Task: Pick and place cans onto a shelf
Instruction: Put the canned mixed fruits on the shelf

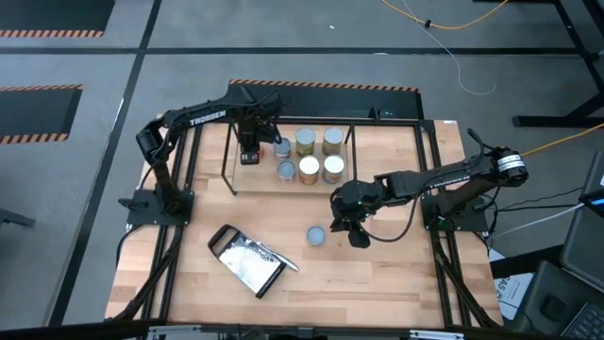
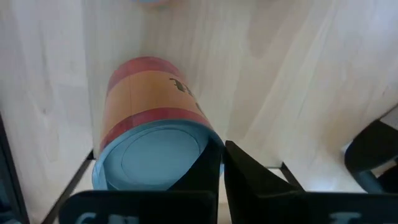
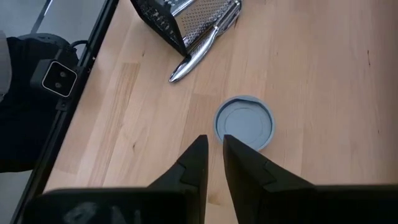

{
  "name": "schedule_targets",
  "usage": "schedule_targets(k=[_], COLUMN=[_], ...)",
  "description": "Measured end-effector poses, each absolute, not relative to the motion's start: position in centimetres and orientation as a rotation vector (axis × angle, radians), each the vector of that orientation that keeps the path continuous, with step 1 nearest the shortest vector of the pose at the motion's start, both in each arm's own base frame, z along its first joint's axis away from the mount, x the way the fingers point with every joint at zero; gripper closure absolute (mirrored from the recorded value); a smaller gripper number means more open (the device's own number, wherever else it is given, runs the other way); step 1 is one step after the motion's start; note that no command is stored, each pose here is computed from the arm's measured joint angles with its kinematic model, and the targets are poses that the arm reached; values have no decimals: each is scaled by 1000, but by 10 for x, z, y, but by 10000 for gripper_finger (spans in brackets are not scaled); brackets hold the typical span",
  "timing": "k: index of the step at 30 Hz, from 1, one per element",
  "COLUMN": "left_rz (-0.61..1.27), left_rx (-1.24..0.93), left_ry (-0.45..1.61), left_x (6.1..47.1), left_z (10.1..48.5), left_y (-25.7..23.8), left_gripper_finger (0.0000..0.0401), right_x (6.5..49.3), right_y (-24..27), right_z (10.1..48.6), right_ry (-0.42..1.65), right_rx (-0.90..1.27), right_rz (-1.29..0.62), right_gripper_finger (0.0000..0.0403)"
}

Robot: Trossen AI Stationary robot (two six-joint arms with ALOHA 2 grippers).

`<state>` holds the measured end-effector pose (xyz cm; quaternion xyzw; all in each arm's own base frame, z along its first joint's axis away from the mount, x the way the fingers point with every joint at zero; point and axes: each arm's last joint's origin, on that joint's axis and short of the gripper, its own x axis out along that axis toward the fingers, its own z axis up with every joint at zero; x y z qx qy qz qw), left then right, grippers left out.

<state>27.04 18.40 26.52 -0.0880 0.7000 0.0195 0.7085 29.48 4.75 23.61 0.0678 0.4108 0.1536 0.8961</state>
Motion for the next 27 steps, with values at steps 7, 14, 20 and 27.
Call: schedule_targets(k=[7,14,20,27], left_rz=[68,74,70,72], left_rx=[-205,-200,-196,-196], left_ry=[1526,1514,1515,1515], left_x=[269,270,271,271], left_z=[265,265,265,265], left_y=[191,192,190,190], left_gripper_finger=[399,398,383,372], right_x=[295,295,295,295], right_y=[48,47,47,47], right_z=[236,236,236,236], right_ry=[851,852,852,853], right_rx=[140,141,139,138], right_rz=[319,318,319,319], right_gripper_finger=[347,347,347,347])
